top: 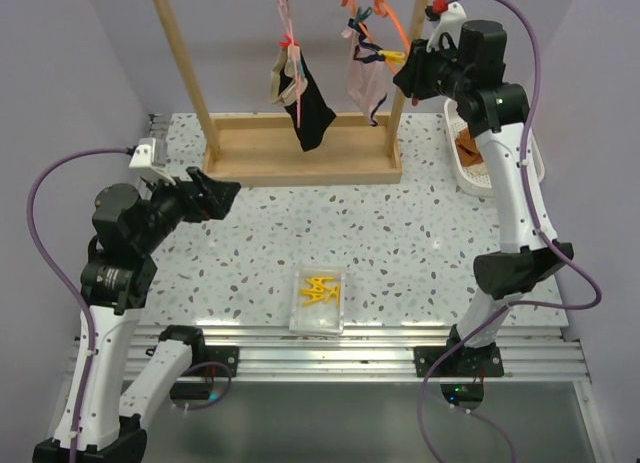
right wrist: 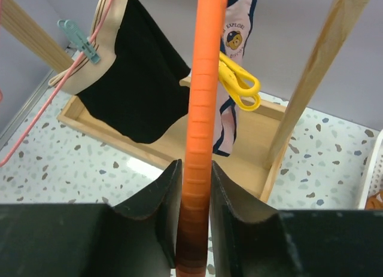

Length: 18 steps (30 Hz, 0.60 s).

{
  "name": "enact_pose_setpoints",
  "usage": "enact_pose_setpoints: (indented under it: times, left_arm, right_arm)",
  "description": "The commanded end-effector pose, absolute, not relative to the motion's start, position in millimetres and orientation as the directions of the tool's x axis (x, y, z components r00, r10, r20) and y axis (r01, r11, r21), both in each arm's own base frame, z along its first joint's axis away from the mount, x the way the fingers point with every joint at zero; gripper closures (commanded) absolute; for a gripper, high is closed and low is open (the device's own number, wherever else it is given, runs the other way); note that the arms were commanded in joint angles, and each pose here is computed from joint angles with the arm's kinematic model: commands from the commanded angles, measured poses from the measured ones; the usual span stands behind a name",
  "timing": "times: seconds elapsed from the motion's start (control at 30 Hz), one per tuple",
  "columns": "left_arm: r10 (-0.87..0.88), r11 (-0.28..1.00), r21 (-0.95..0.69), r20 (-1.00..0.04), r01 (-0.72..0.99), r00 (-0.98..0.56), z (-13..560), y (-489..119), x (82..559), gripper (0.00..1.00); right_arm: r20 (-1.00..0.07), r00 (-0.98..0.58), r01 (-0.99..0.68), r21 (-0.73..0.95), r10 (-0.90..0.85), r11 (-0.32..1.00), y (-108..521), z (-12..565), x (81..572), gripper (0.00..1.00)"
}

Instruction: Remove the underwear clipped to the hanger

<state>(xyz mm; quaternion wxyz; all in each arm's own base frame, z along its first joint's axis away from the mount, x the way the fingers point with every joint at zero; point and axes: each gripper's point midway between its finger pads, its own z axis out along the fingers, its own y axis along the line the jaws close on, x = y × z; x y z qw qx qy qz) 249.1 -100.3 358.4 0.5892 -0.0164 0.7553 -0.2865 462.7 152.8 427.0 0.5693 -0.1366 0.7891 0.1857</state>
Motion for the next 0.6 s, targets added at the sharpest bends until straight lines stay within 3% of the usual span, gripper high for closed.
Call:
enact_pose_setpoints:
  times: [0.0, 0.1, 0.3, 0.43, 0.57]
  left_arm:
    - [-0.341, 0.846, -0.429, -0.891, 0.316, -0.298, 357, -99, 246, 0.0]
    - [-0.339, 0.848, -0.43, -0.89, 0.311, -0.305, 355, -99, 246, 0.0]
    - [-0.339, 0.859, -0.421, -0.894, 0.292, -0.292, 362, -94, 247, 0.0]
    - [-0.345, 0.862, -0.414, -0.902, 0.292, -0.258, 382, -92, 247, 0.0]
    - [-0.344, 0.869, -0.4, -0.911, 0.29, -0.226, 398, -89, 248, 0.0]
  right_arm:
    - [-0.958, -0.286, -0.42, 0.116, -0.01, 0.9, 154, 439, 462, 0.76]
    - [-0.957, -0.29, -0.39, 0.103, -0.015, 0.915, 151, 436, 464, 1.0]
    - [-0.983, -0.184, -0.378, 0.086, 0.016, 0.922, 155, 470, 461, 1.0]
    - [-0.997, -0.024, -0.378, 0.076, 0.073, 0.923, 161, 523, 434, 1.0]
    - [-0.987, 0.051, -0.362, 0.124, 0.153, 0.924, 158, 538, 420, 1.0]
